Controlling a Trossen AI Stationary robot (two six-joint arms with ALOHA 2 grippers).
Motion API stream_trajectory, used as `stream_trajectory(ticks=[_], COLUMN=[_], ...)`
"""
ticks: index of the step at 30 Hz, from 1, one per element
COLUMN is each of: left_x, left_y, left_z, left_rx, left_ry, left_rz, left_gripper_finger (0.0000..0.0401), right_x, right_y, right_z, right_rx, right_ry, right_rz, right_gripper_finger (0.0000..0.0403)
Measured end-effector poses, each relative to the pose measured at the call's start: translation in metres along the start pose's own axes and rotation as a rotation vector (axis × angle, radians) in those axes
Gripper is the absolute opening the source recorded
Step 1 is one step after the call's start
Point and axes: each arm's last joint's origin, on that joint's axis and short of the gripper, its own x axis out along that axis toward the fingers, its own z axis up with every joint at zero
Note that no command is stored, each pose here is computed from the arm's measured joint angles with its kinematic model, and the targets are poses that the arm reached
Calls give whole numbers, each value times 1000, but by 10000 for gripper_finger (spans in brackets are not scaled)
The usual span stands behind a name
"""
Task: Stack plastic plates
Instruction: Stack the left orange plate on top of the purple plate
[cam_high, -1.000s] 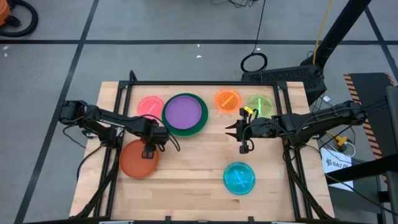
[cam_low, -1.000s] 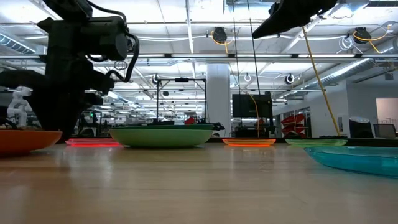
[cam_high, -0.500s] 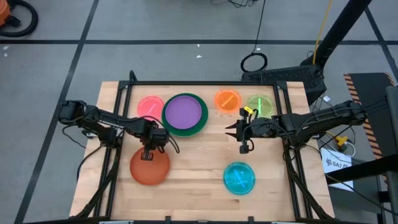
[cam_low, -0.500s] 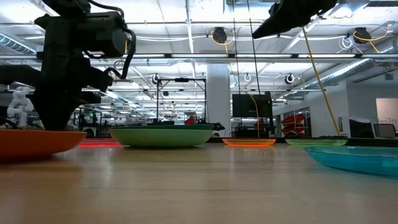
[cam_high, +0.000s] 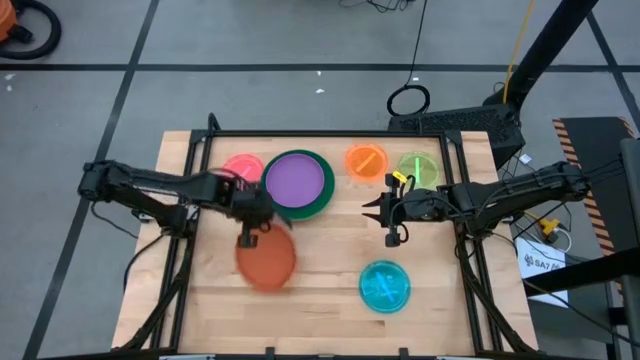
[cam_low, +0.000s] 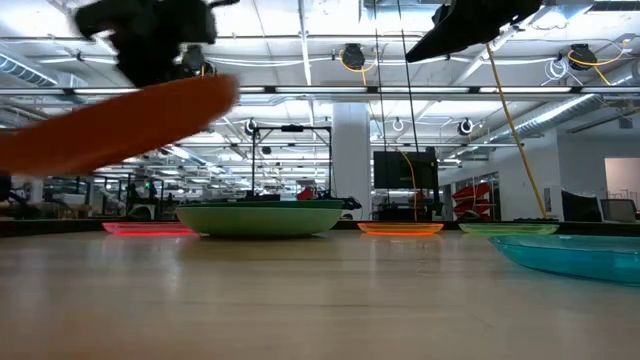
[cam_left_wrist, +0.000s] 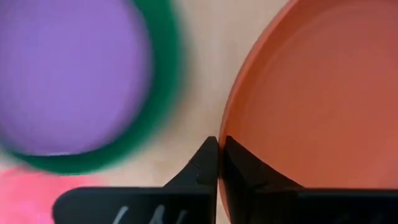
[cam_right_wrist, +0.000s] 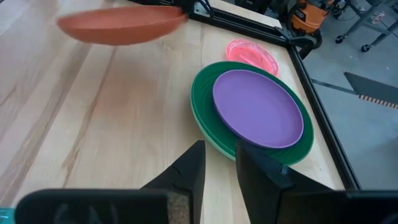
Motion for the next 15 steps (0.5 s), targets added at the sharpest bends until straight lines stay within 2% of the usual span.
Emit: stream_trajectory(ticks=[3,6,8,11,15], left_x=[-25,-48,-57,-61,-54], left_y=[24,54,74,103,139], left_z=[16,27,30,27,18], left_rx=[-168,-374,-467,-564,-676], left_ry=[-103,-194,-226,-245,-224], left_rz=[137,221,263,282,235], left_gripper_finger=[8,8,8,8,8], right_x=[0,0,0,0,0], right_y=[0,0,0,0,0], right_z=[0,0,0,0,-1], right_rx=[-1,-4,-8,-9,-12], right_ry=[1,1,2,4,11], right_rz=[0,0,0,0,2], right_gripper_finger=[82,82,82,82,82])
